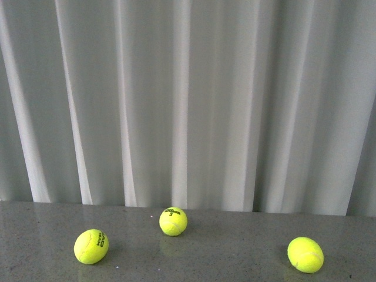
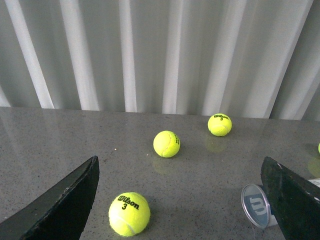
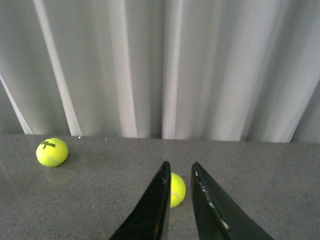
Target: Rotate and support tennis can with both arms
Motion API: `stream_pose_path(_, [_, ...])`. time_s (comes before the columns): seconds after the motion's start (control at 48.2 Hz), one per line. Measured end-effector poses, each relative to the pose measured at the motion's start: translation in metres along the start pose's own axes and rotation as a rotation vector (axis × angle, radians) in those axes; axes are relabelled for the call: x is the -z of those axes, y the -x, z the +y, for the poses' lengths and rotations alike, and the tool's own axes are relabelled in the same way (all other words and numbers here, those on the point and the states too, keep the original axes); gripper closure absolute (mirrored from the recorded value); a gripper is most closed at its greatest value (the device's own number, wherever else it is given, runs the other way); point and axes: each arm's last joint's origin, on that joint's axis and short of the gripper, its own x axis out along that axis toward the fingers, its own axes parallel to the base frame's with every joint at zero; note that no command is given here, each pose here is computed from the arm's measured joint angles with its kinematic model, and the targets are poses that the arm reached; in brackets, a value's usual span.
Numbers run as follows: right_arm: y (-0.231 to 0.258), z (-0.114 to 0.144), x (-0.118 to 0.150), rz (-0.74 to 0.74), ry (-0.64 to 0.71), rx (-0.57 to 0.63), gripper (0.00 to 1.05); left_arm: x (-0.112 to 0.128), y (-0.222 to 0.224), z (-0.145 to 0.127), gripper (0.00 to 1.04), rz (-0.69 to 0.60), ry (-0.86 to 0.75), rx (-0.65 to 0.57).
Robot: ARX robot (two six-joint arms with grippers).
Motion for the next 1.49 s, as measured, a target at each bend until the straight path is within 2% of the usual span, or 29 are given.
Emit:
stream_pose_path(0.062, [0.011, -0.005, 0.004, -0.004, 0.002, -0.010, 1.01, 0.000, 0.000, 0.000, 0.07, 0.000, 0.000, -0.002])
stream_pose_path(0.519, [0.060, -0.032, 0.021, 0.000, 0.001, -0.003, 1.01, 0.000, 0.000, 0.000, 0.07, 0.000, 0.000, 0.000])
stream_pose_path(0.727, [0.074, -0.034, 0.033, 0.007, 0.001, 0.003, 1.01, 0.000, 0.000, 0.000, 0.07, 0.000, 0.000, -0.001])
stream_pose_path(1.495, [0.104, -0.034, 0.026, -0.024, 0.001, 0.003, 1.01, 0.000, 0.000, 0.000, 0.07, -0.001, 0.000, -0.001])
